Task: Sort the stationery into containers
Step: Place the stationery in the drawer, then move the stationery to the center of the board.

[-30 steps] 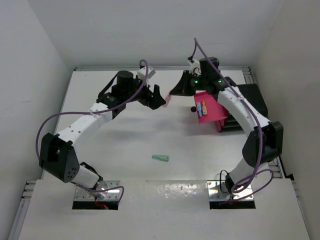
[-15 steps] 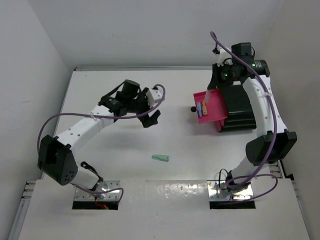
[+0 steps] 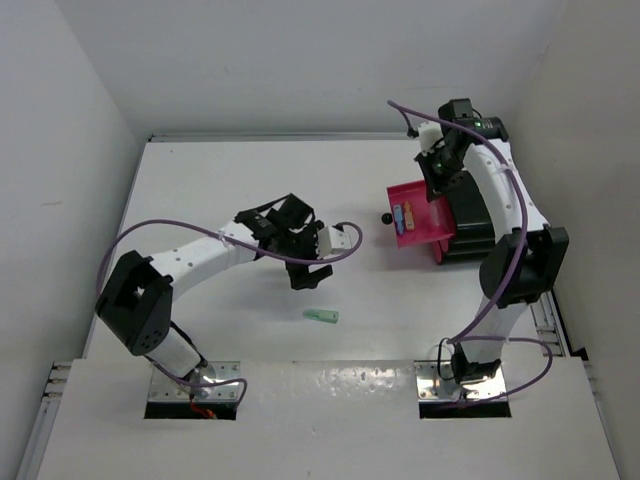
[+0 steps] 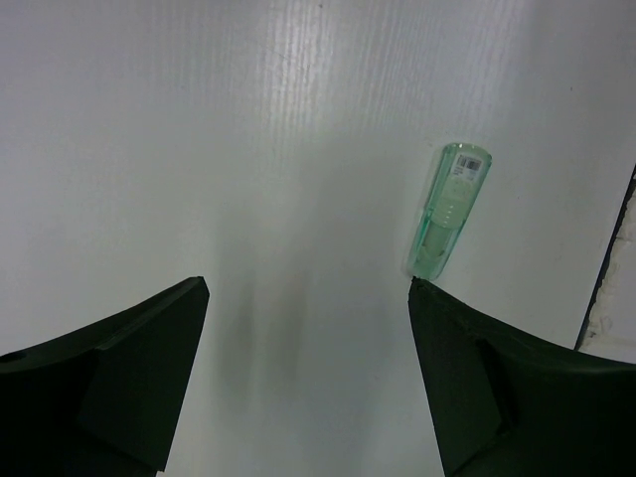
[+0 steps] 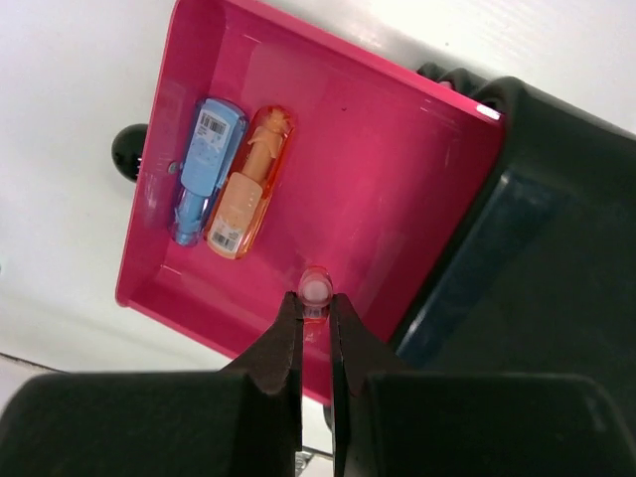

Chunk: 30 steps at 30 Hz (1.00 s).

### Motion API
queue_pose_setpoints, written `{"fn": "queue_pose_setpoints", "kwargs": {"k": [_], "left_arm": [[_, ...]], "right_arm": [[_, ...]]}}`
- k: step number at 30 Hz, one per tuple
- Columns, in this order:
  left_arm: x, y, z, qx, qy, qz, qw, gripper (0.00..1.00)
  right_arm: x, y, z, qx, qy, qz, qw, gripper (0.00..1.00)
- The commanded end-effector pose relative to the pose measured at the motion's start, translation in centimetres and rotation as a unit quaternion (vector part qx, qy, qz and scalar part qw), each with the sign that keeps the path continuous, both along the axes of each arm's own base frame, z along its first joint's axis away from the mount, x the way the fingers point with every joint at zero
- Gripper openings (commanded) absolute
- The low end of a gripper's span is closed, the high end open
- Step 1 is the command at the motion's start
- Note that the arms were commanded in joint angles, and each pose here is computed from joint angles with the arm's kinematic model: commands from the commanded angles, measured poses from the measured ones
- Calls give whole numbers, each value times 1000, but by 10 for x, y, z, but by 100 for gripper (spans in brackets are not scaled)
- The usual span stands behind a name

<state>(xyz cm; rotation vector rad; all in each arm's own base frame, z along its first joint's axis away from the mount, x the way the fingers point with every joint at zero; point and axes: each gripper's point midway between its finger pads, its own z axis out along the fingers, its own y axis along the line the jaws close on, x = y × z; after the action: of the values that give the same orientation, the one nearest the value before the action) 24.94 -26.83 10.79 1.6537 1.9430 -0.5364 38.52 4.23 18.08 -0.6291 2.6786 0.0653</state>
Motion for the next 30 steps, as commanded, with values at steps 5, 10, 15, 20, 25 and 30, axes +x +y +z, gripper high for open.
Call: {"fn": "queue_pose_setpoints", "kwargs": {"k": [5, 10, 15, 20, 25, 30], "left_arm": [[-5, -3, -15, 8, 8, -7, 1000, 88], [-5, -1, -20, 5, 3, 3, 1000, 100], [-18, 0, -33, -2, -13, -22, 1000, 100], [-29, -2, -53, 23, -18, -53, 998, 98], [-34, -7, -77, 38, -8, -64, 997, 95], [-30, -15, -96, 46, 1, -63, 997, 90]], "right_arm": [[5, 18, -7, 27, 18, 30, 999, 2], [11, 18, -10, 15, 28, 24, 999, 39], [18, 12, 2, -1, -4, 14, 1000, 50], [13, 25, 38, 39, -31, 14, 999, 51], [-5, 50, 79, 98, -64, 20, 993, 52], [-26, 59, 98, 133, -79, 18, 988, 53]]}}
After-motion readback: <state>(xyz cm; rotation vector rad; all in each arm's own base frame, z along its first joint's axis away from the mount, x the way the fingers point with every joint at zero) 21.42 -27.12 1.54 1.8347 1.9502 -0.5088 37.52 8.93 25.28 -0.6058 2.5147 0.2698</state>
